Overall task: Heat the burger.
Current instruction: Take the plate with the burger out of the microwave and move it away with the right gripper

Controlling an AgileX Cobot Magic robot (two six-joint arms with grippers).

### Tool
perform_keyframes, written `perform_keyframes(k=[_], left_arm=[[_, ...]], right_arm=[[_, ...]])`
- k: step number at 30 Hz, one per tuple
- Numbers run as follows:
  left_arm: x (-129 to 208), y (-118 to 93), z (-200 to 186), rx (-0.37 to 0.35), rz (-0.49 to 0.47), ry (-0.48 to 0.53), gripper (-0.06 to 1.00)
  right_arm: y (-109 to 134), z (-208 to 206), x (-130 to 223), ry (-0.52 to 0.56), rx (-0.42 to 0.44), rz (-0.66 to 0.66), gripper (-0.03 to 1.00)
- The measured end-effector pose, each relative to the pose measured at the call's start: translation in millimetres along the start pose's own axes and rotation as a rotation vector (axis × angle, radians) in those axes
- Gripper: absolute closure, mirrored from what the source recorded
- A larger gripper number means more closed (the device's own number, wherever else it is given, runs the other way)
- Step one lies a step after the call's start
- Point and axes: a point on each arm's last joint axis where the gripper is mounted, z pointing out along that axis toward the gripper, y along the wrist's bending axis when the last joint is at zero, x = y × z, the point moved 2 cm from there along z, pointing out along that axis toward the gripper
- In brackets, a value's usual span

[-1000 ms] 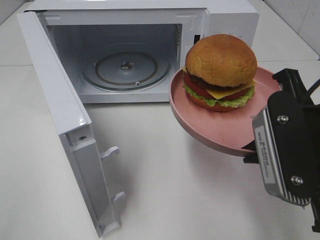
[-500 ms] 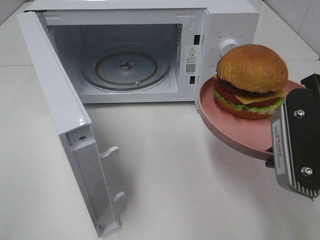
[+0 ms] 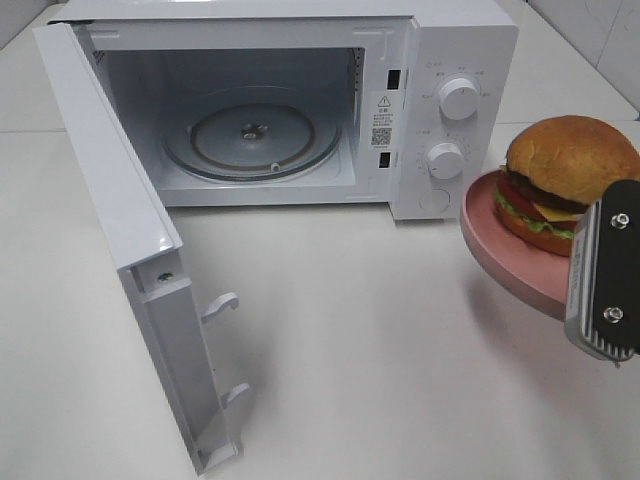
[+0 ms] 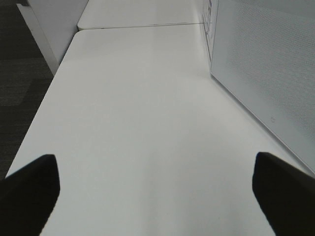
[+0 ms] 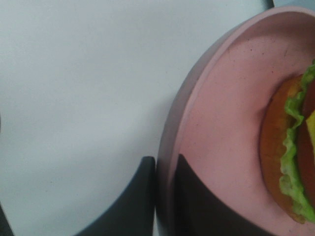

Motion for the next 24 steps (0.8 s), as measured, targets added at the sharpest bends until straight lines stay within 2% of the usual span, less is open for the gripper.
perform_keyframes(k=[4,6,7,14,18,20,24], left_arm=[[0,0,0,0.000,0.000,0.000,-0.04],[0,0,0,0.000,0.000,0.000,-0.04],[0,0,0,0.000,0.000,0.000,-0.04],[0,0,0,0.000,0.000,0.000,-0.04],[0,0,0,0.000,0.000,0.000,-0.04],[0,0,0,0.000,0.000,0.000,-0.04],[0,0,0,0.000,0.000,0.000,-0.04]], right_arm=[[-2,5,8,0.013,0.033,0.037,0.88],[-9,7,16,0.028,0.090,0.085,0.88],[-9,7,16,0.028,0.090,0.085,0.88],[-27,6,41,0.135,0.206,0.258,0.88],[-30,4,48,0.177,0.234,0.313,0.88],[-33,3,59,0.239,0.265,0.392,0.88],[-36,5,67,0.286,0.287,0.465,0.88]])
